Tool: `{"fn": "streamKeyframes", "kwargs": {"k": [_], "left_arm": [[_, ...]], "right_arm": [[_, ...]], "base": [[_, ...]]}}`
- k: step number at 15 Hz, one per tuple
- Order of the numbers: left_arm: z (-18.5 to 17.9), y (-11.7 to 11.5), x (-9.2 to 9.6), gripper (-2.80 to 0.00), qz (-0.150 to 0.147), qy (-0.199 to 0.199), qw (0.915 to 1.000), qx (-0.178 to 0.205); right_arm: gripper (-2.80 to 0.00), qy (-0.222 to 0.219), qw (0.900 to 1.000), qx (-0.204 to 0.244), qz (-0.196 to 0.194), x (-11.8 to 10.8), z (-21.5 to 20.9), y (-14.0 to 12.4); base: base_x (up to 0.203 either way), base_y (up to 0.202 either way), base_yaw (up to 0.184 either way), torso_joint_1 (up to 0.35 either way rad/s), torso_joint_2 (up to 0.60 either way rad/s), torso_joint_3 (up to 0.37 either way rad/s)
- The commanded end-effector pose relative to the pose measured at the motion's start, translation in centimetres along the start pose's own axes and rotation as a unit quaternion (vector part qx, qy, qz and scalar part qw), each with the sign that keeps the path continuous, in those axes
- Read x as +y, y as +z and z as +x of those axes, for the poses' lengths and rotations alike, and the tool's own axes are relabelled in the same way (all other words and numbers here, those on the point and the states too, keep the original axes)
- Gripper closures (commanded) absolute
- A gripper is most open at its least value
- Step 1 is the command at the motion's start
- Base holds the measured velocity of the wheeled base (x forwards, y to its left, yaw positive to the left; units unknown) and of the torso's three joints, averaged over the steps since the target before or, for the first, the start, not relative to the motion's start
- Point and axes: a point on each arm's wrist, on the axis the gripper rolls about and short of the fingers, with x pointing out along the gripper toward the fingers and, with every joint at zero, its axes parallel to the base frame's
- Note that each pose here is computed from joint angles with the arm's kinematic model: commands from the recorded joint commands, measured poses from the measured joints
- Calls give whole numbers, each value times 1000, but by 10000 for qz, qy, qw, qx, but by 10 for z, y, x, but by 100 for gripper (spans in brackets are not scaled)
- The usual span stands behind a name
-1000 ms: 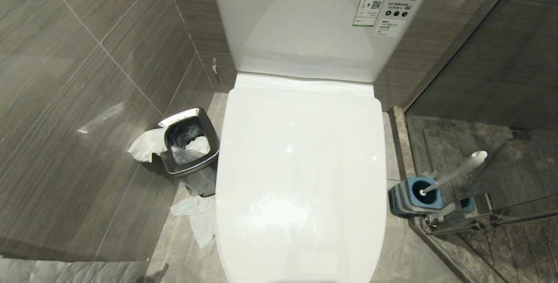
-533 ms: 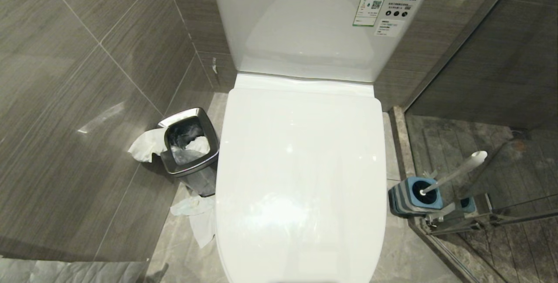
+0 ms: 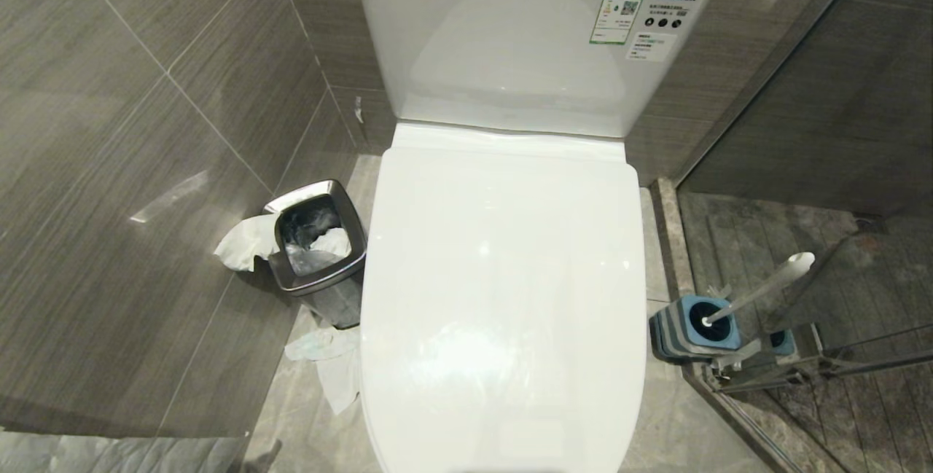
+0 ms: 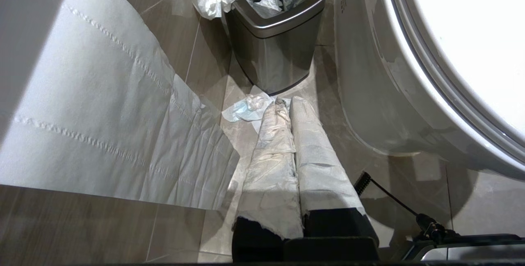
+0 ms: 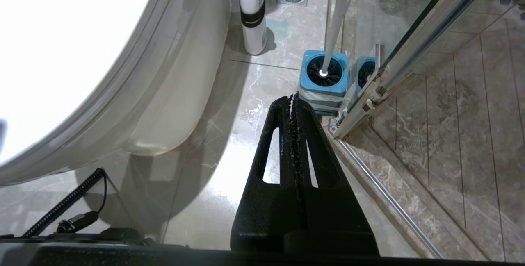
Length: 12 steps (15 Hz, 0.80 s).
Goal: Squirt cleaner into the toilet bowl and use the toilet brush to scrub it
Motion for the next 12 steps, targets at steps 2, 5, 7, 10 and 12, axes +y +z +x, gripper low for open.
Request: {"fn": "streamKeyframes", "kwargs": {"k": [2,5,7,10,12], "left_arm": [[0,0,0,0,66,-35,10000,4],[0,0,-1,0,719,-231,9971,-4],[0,0,-1,0,964,-312,9948,-31],[0,0,-1,0,757,-280,9967,-12],[0,0,-1,0,282,-165,9995,15]], "right_arm": [[0,0,10000,5,5,0,0,0],[0,0,10000,1,-1,0,0,0],[0,7,10000,5,-1,0,0,0],[0,6,10000,-2,-9,0,0,0],[0,0,10000,-3,21,0,0,0]], "base": [[0,0,0,0,0,0],[0,0,0,0,0,0],[0,0,0,0,0,0],[0,0,0,0,0,0],[0,0,0,0,0,0]]}}
